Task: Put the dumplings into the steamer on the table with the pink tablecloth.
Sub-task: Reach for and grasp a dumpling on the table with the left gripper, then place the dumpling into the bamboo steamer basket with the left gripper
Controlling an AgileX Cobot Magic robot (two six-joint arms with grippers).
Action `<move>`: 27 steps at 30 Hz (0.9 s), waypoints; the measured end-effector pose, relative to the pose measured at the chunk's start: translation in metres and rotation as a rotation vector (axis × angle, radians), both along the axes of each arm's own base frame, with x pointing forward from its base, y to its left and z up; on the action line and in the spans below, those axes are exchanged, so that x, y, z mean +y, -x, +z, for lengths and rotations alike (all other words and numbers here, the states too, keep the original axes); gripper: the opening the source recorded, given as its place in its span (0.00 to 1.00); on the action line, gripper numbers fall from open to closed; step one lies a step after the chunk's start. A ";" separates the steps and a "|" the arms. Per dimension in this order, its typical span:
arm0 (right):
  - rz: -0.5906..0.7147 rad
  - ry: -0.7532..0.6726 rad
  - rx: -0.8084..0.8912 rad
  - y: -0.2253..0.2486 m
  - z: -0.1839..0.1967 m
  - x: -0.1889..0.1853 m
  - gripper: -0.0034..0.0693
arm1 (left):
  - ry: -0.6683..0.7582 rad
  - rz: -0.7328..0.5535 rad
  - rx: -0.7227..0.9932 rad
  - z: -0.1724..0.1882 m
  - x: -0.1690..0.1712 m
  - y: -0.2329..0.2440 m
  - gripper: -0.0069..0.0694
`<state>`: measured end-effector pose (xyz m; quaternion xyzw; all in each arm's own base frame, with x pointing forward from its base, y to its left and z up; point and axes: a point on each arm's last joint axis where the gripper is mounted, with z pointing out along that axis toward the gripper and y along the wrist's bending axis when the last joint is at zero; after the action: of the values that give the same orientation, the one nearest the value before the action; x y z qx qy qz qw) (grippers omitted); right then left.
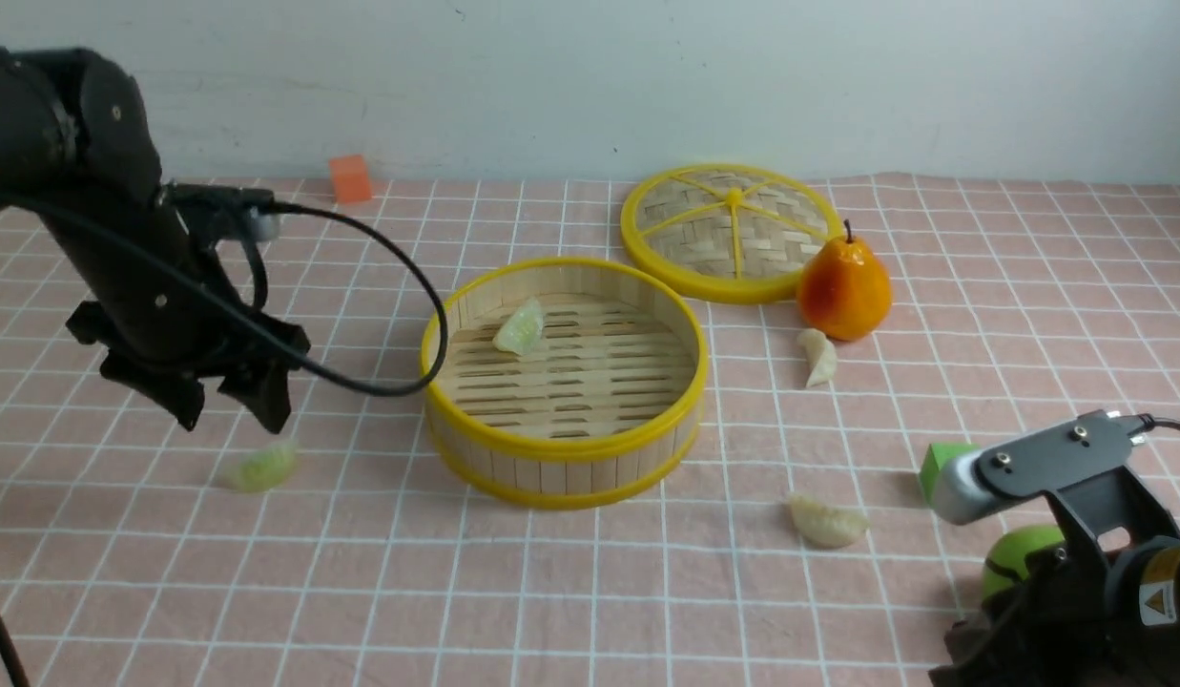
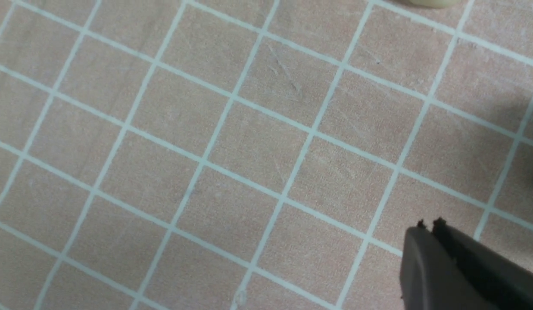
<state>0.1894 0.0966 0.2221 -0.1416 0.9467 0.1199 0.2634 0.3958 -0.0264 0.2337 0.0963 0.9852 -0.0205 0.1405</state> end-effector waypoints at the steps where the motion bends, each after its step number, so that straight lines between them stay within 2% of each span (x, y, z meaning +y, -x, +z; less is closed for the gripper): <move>1: -0.003 -0.005 0.002 0.000 0.000 0.000 0.08 | -0.005 0.002 -0.020 -0.004 0.001 -0.001 0.79; 5: -0.009 -0.014 0.007 0.000 0.000 0.001 0.08 | 0.003 0.011 -0.059 -0.019 0.000 -0.008 0.79; 11: -0.010 -0.016 0.008 0.000 0.000 0.001 0.08 | 0.019 0.023 0.043 -0.061 -0.002 -0.015 0.75; 16: -0.010 -0.016 0.008 0.000 0.000 0.001 0.09 | 0.038 0.111 0.072 -0.070 -0.002 -0.016 0.39; 17: -0.010 -0.016 0.008 0.000 0.000 0.001 0.09 | 0.047 0.136 0.073 -0.069 -0.002 -0.016 0.27; 23: -0.010 -0.017 0.006 0.000 0.000 0.001 0.10 | 0.112 0.192 0.046 -0.050 -0.006 -0.012 0.28; 27: -0.011 -0.019 0.001 0.000 0.000 0.001 0.11 | 0.220 0.211 -0.006 -0.015 -0.019 -0.007 0.28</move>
<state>0.1896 0.0976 0.2226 -0.1338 0.9464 0.1275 0.2649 0.4026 -0.0453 0.2190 -0.0239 0.9812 -0.1131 0.1546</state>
